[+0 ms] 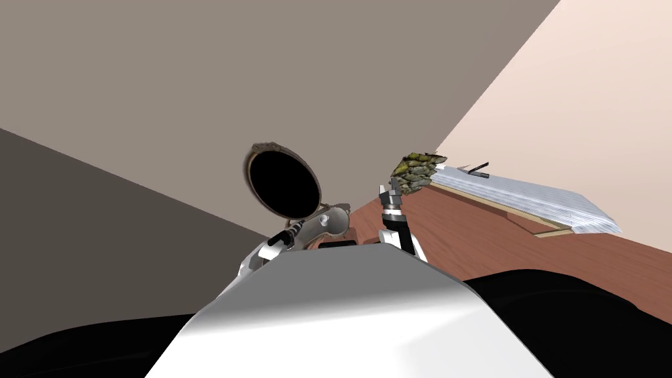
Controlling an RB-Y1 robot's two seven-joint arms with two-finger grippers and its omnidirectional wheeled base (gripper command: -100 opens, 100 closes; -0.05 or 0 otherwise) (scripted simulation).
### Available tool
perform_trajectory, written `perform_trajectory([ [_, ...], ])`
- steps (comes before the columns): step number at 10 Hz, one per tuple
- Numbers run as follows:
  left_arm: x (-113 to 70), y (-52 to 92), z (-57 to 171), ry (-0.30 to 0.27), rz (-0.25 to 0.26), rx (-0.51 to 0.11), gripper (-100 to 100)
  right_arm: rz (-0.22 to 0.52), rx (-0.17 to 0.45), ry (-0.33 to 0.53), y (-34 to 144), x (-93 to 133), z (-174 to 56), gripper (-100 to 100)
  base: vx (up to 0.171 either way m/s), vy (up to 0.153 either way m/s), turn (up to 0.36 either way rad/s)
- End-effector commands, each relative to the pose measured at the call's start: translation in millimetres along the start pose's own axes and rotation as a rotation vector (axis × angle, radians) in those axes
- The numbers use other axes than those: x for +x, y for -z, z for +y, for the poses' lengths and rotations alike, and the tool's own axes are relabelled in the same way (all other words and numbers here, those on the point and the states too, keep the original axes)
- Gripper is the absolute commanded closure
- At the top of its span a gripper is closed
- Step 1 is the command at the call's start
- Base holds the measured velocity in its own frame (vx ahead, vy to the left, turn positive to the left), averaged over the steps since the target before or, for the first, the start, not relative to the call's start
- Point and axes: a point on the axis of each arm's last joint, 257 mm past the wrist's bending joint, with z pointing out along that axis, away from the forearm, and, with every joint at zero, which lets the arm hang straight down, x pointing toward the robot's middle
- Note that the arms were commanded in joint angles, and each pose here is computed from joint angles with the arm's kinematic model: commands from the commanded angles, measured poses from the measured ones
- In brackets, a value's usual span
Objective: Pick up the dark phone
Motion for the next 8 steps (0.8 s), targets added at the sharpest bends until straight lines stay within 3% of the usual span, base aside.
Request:
perform_trajectory([
  [1,6.2,-0.8,26,-0.027,0.032,-0.07,-100,0.0,0.0,0.0,0.0,0,0,0,0.033,0.021,-0.093],
  [4,18.2,7.7,92,-0.104,0.101,-0.241,-100,0.0,0.0,0.0,0.0,0,0,0,0.047,0.041,-0.123],
  [8,23.9,32.0,170,-0.197,0.173,-0.437,-100,0.0,0.0,0.0,0.0,0,0,0,0.04,0.042,-0.09],
])
